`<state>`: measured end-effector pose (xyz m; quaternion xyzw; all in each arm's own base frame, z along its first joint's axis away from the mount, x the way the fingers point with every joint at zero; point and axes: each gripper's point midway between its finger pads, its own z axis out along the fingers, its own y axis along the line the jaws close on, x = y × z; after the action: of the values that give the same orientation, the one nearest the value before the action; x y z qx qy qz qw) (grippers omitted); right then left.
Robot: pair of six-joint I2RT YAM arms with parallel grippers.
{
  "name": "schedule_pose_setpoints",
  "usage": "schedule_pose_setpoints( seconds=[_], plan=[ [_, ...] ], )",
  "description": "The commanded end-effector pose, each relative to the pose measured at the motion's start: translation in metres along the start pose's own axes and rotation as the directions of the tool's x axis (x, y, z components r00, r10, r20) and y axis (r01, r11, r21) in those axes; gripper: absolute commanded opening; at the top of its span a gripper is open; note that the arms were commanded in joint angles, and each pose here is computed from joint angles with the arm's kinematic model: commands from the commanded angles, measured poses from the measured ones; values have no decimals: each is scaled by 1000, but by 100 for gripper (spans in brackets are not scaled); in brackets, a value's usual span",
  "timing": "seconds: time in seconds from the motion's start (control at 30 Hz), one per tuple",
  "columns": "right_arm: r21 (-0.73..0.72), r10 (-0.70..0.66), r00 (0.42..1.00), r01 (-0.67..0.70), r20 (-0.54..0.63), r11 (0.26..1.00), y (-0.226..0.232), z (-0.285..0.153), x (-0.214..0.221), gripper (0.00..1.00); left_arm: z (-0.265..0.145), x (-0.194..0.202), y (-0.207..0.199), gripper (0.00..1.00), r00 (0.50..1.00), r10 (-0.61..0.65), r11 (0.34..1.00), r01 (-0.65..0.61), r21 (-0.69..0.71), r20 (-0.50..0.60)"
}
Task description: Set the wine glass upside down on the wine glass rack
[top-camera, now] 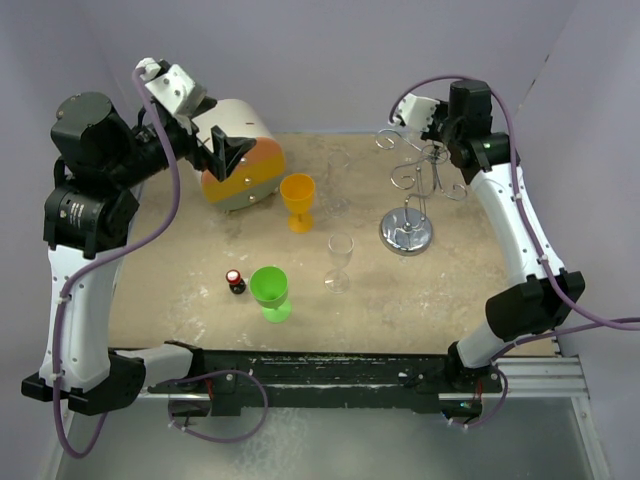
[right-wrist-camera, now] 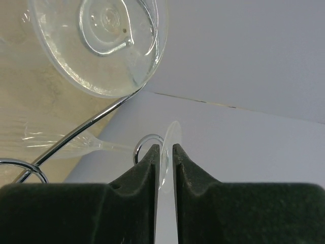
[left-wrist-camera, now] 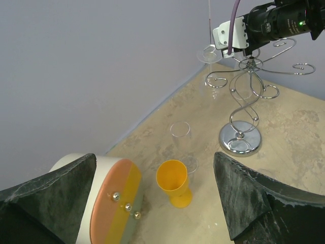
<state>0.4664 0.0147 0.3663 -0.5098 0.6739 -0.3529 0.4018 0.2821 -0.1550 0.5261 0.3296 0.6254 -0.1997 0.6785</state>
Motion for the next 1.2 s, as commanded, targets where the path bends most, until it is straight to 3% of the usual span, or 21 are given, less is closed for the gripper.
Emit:
schedule_pose_setpoints(
  seconds=[0.0, 0.67, 1.17],
  plan=[
    [-18, 31, 998, -30, 55, 999, 0, -6, -11, 20, -8, -11, 0, 100, 999, 36, 999, -36, -10, 34],
    [47, 91, 985, -99, 149, 994, -23, -18, -27, 23, -12, -11, -3, 99, 998, 42, 999, -42, -9, 36],
    [0, 211, 937, -220, 279, 976, -23, -25, -51, 28, -11, -10, -1, 99, 998, 45, 999, -45, -13, 33]
  ],
)
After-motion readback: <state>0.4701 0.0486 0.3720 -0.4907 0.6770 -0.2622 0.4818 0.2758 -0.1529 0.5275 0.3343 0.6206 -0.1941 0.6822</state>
